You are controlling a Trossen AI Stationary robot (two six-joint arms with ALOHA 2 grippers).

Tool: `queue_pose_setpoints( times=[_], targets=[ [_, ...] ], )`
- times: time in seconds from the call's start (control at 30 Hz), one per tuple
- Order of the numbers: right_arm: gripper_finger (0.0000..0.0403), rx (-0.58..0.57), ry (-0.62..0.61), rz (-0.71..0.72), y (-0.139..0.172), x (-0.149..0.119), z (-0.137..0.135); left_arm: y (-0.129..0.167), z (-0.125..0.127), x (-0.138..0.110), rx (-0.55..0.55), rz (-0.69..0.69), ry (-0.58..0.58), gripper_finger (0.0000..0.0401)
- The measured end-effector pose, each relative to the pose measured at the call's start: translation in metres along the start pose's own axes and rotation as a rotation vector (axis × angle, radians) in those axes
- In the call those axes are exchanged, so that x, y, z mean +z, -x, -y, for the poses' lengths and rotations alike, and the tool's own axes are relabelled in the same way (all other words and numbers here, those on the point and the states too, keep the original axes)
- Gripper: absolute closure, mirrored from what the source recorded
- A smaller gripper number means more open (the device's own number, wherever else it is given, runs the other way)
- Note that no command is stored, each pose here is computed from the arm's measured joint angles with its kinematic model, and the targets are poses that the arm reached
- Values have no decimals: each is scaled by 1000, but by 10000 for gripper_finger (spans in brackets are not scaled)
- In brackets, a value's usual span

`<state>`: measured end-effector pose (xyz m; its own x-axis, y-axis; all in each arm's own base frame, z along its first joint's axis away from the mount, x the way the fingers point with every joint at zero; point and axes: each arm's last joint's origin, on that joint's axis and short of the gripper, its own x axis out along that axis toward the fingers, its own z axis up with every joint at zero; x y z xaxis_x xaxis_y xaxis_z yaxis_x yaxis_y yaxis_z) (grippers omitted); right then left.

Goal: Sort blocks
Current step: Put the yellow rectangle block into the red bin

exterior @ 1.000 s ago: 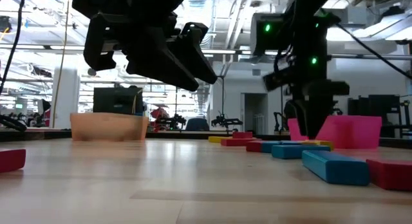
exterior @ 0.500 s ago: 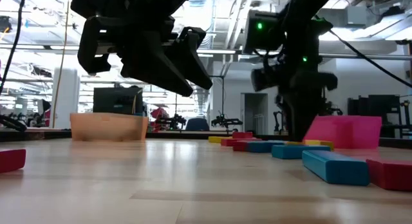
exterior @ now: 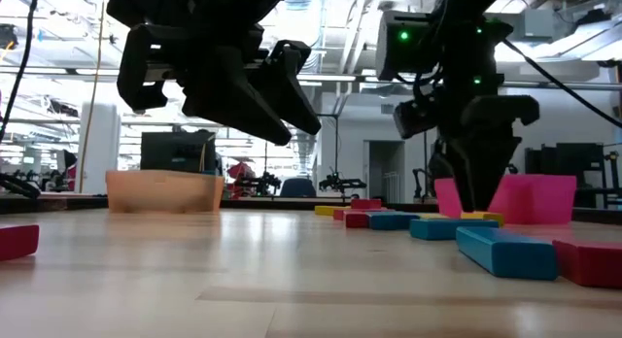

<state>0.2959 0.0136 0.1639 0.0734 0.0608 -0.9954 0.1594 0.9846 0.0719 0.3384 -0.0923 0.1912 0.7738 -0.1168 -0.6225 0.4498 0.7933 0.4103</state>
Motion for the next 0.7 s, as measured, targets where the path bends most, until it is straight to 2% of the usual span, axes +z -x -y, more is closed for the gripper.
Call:
queue_pose_setpoints(
  times=[0.4,0.7],
  targets=[
    [186,44,27,208,4,17,-13,0,0,0,0,1,0,205],
    [186,17,60,233,-3,20,-23,0,-1,1,5,9,-2,205]
  ],
)
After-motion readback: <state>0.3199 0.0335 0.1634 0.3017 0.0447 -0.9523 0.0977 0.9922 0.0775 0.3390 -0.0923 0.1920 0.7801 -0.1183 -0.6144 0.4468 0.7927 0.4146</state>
